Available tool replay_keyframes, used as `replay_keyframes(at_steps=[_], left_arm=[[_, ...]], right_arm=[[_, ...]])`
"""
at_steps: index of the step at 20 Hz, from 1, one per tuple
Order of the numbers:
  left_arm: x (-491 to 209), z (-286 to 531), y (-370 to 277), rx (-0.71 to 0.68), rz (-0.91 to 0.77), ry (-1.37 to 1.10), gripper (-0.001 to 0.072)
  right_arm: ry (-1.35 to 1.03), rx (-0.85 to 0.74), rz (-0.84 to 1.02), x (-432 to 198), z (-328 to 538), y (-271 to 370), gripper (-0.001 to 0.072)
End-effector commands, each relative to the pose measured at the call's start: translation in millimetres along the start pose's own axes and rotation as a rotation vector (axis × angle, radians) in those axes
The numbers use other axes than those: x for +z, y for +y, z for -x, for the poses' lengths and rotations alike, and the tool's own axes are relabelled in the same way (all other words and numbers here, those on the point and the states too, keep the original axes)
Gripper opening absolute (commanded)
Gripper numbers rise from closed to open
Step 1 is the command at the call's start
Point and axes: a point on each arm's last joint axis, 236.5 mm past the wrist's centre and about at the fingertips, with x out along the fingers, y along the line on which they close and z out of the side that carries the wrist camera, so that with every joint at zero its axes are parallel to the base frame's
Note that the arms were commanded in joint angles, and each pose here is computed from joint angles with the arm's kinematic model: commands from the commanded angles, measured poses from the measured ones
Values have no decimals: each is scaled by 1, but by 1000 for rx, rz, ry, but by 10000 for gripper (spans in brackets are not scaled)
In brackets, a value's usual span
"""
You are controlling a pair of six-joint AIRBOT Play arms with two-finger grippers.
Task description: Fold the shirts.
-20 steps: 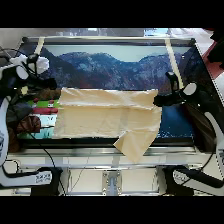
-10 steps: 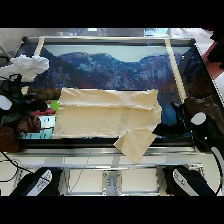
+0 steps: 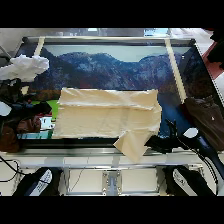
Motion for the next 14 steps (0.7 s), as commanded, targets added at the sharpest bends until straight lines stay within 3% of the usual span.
replay_keyframes(at_steps=[1, 6, 7, 8, 10, 13, 14], left_arm=[[0, 0, -3, -13, 8, -1, 645], [0, 0, -6, -24, 15, -3, 645], [1, 0, -7, -28, 18, -4, 645], [1, 0, -7, -28, 17, -5, 645], [0, 0, -7, -28, 17, -4, 645], [1, 0, -7, -28, 3, -5, 645], [2, 0, -5, -23, -7, -11, 645]], right_arm=[[-56, 47, -77, 4, -15, -1, 552], [-88, 84, -133, 6, -23, 0, 530], [-102, 97, -142, 10, -22, 2, 491], [-116, 110, -141, 13, -22, 5, 419], [-150, 128, -131, 21, -22, 11, 357], [-161, 133, -100, 22, -26, 20, 31], [-154, 141, -96, 20, -27, 23, 31]])
